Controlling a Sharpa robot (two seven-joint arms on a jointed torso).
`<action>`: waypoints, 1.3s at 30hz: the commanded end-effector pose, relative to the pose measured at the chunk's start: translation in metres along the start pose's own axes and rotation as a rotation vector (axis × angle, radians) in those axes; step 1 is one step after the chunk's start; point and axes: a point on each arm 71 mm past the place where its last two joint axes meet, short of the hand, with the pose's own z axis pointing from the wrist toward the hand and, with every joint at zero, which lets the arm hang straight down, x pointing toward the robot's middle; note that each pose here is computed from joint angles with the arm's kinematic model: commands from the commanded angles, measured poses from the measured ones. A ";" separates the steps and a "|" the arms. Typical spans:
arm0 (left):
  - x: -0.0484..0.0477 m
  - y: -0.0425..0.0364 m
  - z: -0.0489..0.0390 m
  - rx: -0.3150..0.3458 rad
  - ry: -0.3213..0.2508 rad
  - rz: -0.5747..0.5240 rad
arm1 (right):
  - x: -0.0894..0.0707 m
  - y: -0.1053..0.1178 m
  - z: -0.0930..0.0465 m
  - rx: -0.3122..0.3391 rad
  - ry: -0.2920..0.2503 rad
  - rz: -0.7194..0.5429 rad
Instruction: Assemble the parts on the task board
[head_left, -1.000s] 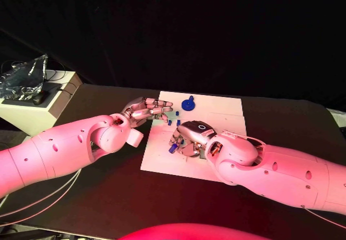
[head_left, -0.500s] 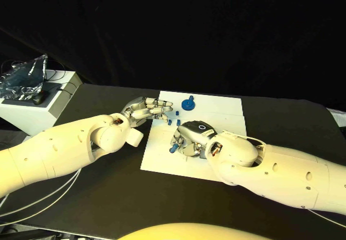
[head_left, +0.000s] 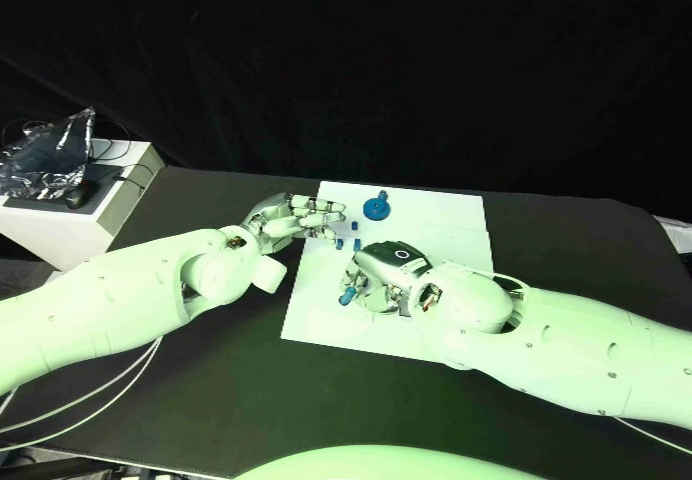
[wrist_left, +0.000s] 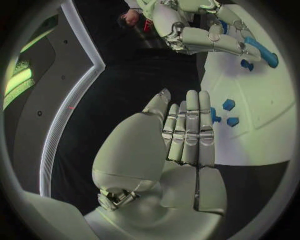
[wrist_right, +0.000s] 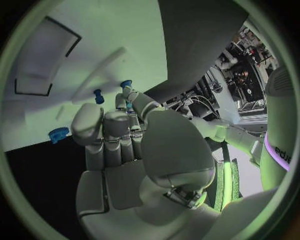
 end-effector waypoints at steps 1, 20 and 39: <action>0.0020 -0.0009 0.0001 0.009 0.013 -0.010 | 0.005 -0.001 0.001 -0.006 0.021 -0.008; 0.0006 -0.0002 -0.0009 -0.005 0.011 -0.007 | 0.006 -0.001 -0.002 -0.021 -0.044 0.049; -0.0004 -0.0001 -0.0013 -0.005 0.010 -0.006 | -0.018 -0.032 -0.033 0.038 -0.252 0.274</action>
